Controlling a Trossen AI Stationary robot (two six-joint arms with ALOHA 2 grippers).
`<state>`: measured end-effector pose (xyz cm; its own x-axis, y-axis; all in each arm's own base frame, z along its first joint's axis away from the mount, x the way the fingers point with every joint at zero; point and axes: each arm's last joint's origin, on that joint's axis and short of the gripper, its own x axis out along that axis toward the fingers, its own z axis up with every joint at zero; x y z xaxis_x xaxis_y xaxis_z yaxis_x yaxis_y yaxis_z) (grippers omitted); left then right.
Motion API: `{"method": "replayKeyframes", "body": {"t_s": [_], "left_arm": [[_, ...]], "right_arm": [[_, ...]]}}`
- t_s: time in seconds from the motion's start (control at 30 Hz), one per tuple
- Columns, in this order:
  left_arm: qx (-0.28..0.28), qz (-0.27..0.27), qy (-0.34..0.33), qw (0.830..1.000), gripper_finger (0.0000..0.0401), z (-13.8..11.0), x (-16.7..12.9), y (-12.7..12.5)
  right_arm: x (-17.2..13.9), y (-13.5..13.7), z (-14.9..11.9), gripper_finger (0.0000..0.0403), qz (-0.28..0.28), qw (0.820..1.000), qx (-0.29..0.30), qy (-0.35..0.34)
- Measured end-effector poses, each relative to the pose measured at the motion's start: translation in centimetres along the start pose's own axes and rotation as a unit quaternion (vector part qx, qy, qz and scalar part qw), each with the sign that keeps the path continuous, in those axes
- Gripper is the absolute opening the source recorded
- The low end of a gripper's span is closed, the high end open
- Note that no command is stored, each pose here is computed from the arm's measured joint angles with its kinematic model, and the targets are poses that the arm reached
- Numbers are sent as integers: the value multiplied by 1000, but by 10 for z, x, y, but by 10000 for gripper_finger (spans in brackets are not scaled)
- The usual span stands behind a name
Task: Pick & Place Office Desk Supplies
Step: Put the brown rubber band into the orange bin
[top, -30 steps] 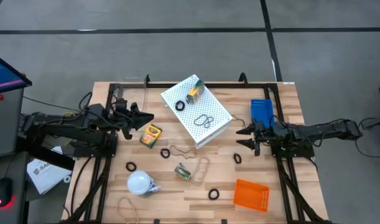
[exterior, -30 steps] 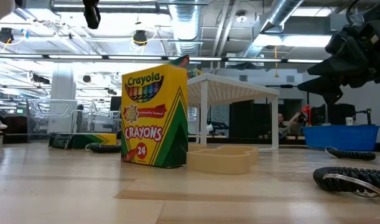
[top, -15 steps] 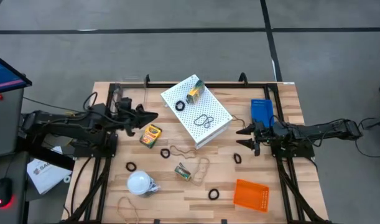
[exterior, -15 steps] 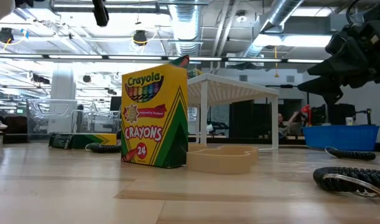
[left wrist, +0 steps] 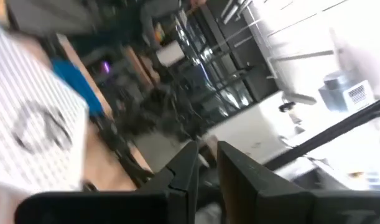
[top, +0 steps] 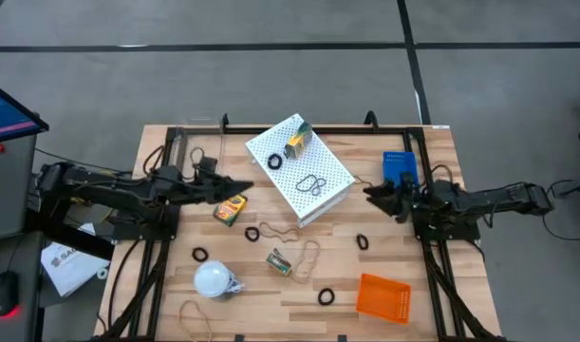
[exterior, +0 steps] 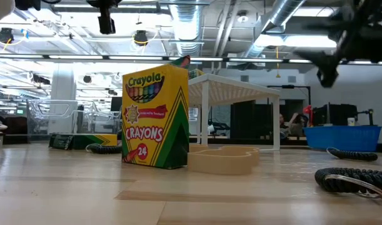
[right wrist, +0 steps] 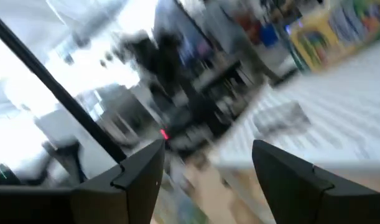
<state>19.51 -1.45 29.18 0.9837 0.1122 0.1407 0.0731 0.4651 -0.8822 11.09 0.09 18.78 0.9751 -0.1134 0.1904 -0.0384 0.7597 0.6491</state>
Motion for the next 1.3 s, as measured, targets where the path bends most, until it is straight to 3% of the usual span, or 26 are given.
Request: {"method": "replayKeyframes", "body": {"t_s": [0.17, 0.37, 0.47, 0.57, 0.77, 0.9, 1.0, 1.1, 1.23, 1.3], "left_arm": [[-94, -15, 96, 991, 55, -35, 3, -11], [-181, -19, 240, 954, 78, -96, -6, -39], [-189, -14, 254, 949, 95, -112, -13, -49], [-170, -4, 217, 961, 116, -114, -13, -48], [-3, 8, 89, 996, 172, -76, 15, -29], [139, -7, -22, 990, 205, -26, 35, -25], [243, -14, -42, 969, 221, 11, 44, -34], [333, 29, 11, 943, 228, 41, 47, -47], [442, 132, 126, 878, 229, 67, 40, -65], [467, 163, 158, 855, 228, 78, 37, -78]], "right_arm": [[-3, 17, 22, 240, 86, 990, 16, -107], [-12, 29, 39, 240, 161, 967, 46, -193], [-17, 33, 46, 240, 182, 954, 58, -232], [-20, 34, 51, 240, 178, 943, 72, -272], [-24, 34, 56, 240, 156, 931, 95, -318], [-24, 41, 66, 240, 163, 923, 100, -333], [-24, 48, 73, 240, 164, 922, 88, -340], [-24, 52, 77, 240, 161, 923, 70, -342], [-22, 51, 76, 240, 154, 927, 67, -334], [-22, 51, 76, 240, 153, 928, 66, -333]]}}
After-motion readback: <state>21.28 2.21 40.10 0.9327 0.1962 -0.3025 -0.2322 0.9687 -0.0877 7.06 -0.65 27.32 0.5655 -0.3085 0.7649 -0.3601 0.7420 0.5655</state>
